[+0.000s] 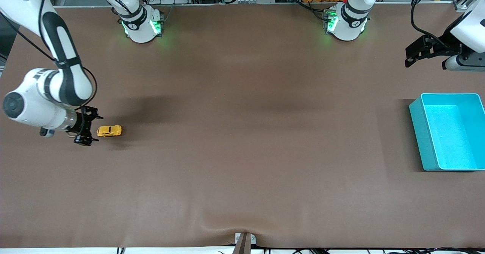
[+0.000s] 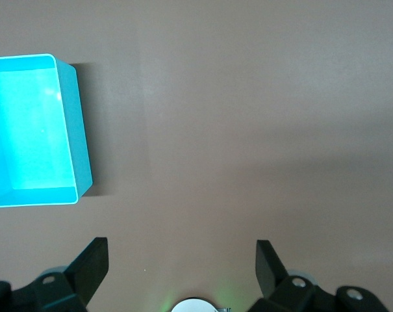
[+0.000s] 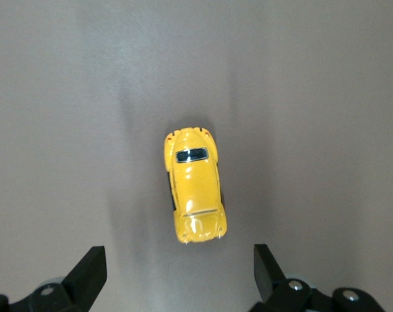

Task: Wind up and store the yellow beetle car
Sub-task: 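Lower the right gripper and close it on the yellow car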

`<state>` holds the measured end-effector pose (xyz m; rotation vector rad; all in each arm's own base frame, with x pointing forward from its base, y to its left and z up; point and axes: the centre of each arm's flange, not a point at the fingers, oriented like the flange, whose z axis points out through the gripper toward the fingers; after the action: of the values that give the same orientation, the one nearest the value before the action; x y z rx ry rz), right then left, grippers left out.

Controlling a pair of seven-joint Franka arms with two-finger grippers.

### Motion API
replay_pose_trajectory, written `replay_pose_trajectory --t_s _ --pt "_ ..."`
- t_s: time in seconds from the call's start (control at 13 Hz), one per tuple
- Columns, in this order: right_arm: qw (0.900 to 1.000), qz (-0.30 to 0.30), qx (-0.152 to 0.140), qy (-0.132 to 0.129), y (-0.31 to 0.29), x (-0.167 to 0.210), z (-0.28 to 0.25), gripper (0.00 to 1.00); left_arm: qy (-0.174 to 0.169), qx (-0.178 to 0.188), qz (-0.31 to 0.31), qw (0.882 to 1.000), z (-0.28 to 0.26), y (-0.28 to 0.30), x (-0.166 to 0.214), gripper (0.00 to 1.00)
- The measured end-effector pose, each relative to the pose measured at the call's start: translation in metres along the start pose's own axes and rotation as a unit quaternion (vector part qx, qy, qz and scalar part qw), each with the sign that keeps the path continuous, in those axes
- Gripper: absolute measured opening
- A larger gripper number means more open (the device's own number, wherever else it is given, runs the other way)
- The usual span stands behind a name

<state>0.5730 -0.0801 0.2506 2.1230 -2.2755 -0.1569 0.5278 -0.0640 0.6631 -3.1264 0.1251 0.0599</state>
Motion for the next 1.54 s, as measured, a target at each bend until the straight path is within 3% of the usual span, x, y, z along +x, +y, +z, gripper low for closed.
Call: replay_pose_trajectory --t_s 0.92,1.46,1.54 --pt "0.999 -0.018 0.031 0.016 0.020 0.016 0.048 0.96 -0.007 0.000 0.006 1.000 0.007 0.007 0.003 1.00" --pt "0.999 -0.018 0.039 0.020 0.018 0.017 0.059 0.85 -0.005 0.000 0.007 1.000 0.006 0.008 0.003 1.00" --pt "0.999 -0.018 0.038 0.020 0.018 0.017 0.060 0.76 -0.005 0.000 0.007 1.000 0.006 0.008 0.003 1.00"
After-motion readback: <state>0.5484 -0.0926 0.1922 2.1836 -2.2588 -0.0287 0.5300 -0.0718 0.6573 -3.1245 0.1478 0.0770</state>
